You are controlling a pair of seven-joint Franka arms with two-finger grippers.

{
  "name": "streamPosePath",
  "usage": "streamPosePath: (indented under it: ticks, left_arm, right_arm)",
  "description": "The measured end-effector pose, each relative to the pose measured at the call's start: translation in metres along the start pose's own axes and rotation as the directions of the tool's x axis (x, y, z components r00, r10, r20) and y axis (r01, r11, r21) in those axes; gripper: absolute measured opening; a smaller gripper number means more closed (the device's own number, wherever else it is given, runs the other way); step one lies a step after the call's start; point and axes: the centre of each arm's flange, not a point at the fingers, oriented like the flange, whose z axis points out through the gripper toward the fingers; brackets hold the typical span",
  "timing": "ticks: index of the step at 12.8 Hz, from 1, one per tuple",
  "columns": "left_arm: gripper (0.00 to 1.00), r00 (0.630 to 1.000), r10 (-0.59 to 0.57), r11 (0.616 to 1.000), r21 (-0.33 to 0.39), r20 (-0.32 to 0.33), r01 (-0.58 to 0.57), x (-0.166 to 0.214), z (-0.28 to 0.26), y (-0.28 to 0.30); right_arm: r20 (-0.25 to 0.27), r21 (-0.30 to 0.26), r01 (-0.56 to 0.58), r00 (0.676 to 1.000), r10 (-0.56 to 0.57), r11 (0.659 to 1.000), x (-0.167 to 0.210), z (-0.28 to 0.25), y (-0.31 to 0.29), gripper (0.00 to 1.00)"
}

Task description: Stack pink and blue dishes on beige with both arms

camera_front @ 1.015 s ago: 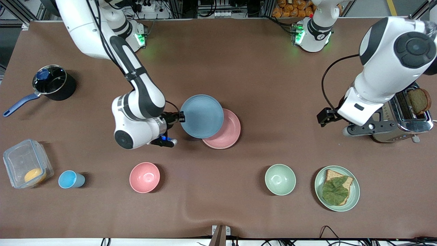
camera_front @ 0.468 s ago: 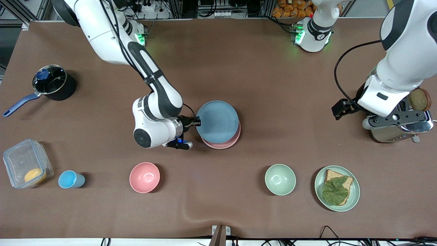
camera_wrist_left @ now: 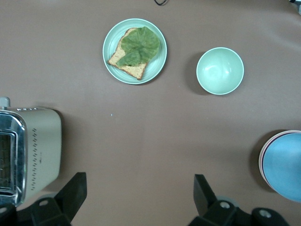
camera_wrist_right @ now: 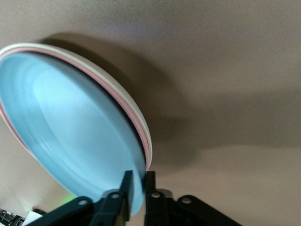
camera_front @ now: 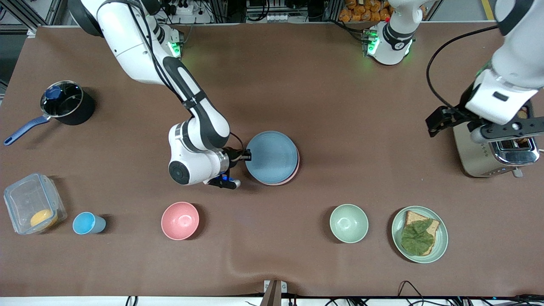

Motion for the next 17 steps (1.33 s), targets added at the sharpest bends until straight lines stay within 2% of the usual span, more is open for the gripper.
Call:
streamPosePath:
  ticks: [3,5,7,8,11,15,17]
  left_arm:
    - [1.00,1.000,0.013,1.000,0.005,-0.006,-0.013,0.004,-0.005,-0.029]
    - [1.00,1.000,0.022,1.000,0.011,0.004,-0.022,0.002,-0.004,-0.027]
    - [1.00,1.000,0.026,1.000,0.013,0.010,-0.026,0.002,-0.003,-0.026]
    - [1.00,1.000,0.028,1.000,0.013,0.011,-0.028,0.001,-0.003,-0.026]
    - [1.00,1.000,0.029,0.999,0.013,0.011,-0.030,0.001,-0.003,-0.026]
    - [1.00,0.999,0.034,0.999,0.013,0.014,-0.035,0.001,-0.002,-0.023]
    - [1.00,0.999,0.034,0.999,0.014,0.017,-0.035,0.001,0.000,-0.023]
  right_arm:
    - [-0.016,0.016,0.000,1.000,0.001,1.000,0.003,-0.009,-0.002,0.56]
    - [-0.035,0.032,-0.003,0.999,0.004,0.999,0.010,-0.033,0.000,0.78]
    - [-0.027,0.044,-0.022,0.999,0.024,0.999,0.017,-0.063,0.016,0.99]
    - [-0.036,0.040,-0.031,0.999,0.032,0.999,0.022,-0.080,0.030,1.00]
    - [-0.123,-0.094,-0.024,0.992,0.012,0.995,0.028,-0.135,0.067,1.00]
    - [-0.142,-0.187,-0.061,0.989,0.035,0.980,0.028,-0.196,0.129,1.00]
    - [-0.178,-0.222,-0.061,0.984,0.021,0.973,0.022,-0.236,0.161,1.00]
